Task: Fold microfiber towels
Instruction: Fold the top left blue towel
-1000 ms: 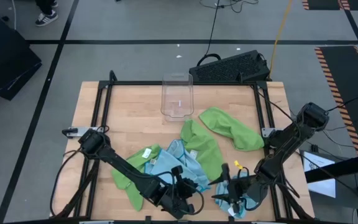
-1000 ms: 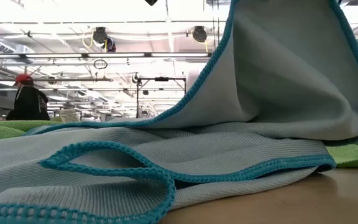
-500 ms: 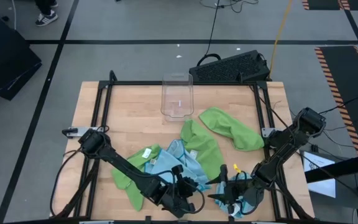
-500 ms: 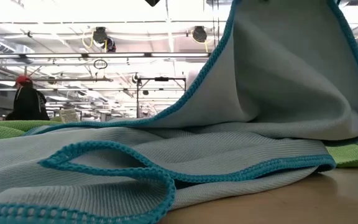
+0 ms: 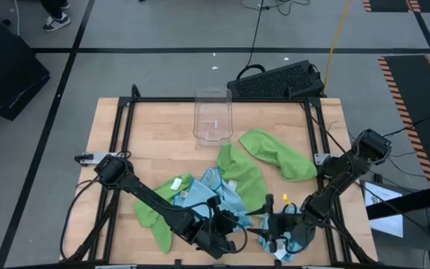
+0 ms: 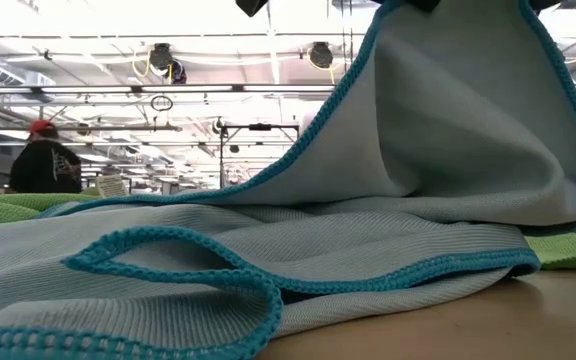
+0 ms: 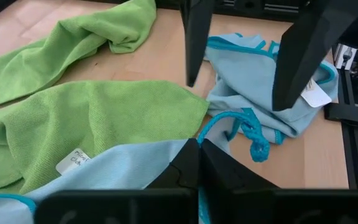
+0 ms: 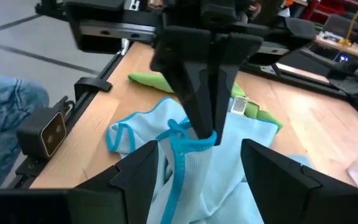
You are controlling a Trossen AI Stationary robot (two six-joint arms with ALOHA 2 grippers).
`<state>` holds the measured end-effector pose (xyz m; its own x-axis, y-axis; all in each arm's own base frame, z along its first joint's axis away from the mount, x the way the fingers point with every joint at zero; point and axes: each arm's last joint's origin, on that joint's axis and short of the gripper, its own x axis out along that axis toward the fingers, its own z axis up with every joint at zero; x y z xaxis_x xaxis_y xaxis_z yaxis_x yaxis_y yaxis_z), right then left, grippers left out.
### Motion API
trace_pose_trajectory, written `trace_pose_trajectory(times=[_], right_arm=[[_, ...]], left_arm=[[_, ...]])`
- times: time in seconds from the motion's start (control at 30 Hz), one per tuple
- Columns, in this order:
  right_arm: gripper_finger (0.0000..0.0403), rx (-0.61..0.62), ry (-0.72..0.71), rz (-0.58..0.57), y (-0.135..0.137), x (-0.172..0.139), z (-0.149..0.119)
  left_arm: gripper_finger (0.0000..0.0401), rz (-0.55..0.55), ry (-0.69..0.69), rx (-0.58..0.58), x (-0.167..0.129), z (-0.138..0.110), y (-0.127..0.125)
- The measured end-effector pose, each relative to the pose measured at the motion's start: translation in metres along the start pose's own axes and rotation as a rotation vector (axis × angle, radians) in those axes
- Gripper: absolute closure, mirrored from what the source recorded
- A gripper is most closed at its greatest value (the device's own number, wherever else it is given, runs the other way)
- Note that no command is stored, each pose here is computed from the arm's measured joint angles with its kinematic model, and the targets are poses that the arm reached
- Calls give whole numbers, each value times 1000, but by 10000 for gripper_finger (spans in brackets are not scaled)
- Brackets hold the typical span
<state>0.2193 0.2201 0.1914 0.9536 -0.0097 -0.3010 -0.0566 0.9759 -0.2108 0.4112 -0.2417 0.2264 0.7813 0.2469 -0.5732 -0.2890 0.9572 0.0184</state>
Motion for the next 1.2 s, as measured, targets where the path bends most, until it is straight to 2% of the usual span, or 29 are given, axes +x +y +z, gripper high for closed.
trace_pose_trajectory(times=[0.37,0.53,1.2], right_arm=[[181,14,0,-21,-5,5,1],[181,-38,0,-19,-5,4,1],[181,-73,-16,-10,6,11,-7]], left_arm=[[391,-1,0,-1,0,0,0],[396,-2,3,0,-1,-1,-1],[396,-14,-15,-18,0,2,-1]])
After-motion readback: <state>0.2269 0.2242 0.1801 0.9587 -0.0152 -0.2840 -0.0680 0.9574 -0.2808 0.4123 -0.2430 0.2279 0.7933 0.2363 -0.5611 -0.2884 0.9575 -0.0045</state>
